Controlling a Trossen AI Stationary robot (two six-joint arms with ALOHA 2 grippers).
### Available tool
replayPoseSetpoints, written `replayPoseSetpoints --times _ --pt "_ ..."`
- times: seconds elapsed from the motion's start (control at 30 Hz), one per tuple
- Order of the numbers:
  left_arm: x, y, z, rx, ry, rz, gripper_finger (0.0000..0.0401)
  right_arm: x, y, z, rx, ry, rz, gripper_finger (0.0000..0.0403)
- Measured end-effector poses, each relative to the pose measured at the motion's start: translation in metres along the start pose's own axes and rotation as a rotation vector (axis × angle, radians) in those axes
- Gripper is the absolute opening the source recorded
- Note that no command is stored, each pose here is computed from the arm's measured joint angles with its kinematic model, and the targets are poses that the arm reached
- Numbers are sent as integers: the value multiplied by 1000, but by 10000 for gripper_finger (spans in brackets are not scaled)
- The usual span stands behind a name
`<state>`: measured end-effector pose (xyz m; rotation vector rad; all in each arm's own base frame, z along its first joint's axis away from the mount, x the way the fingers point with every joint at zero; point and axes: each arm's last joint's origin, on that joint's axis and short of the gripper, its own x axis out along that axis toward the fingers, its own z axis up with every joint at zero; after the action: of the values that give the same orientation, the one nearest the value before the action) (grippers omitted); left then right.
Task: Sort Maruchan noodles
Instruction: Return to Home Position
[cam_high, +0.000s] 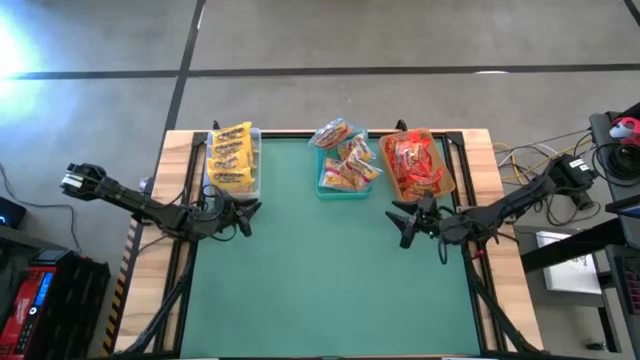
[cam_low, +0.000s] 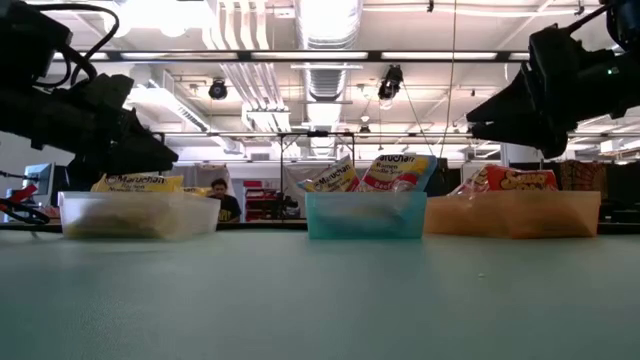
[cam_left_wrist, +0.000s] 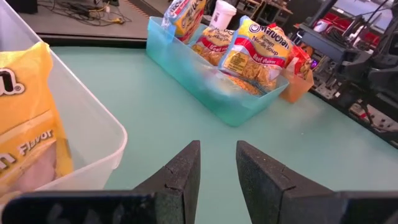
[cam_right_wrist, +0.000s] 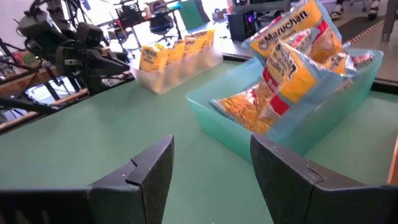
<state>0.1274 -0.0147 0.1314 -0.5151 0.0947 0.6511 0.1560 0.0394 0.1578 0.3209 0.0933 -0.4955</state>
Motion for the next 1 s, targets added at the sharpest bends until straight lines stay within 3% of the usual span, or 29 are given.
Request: replayPoseSetpoints --times 0.53,1.0 --pt "0 0 -1 31 7 1 87 4 -6 -26 -39 63 -102 201" --pt "0 0 -1 5 8 1 87 -8 -3 -13 -123 4 -43 201"
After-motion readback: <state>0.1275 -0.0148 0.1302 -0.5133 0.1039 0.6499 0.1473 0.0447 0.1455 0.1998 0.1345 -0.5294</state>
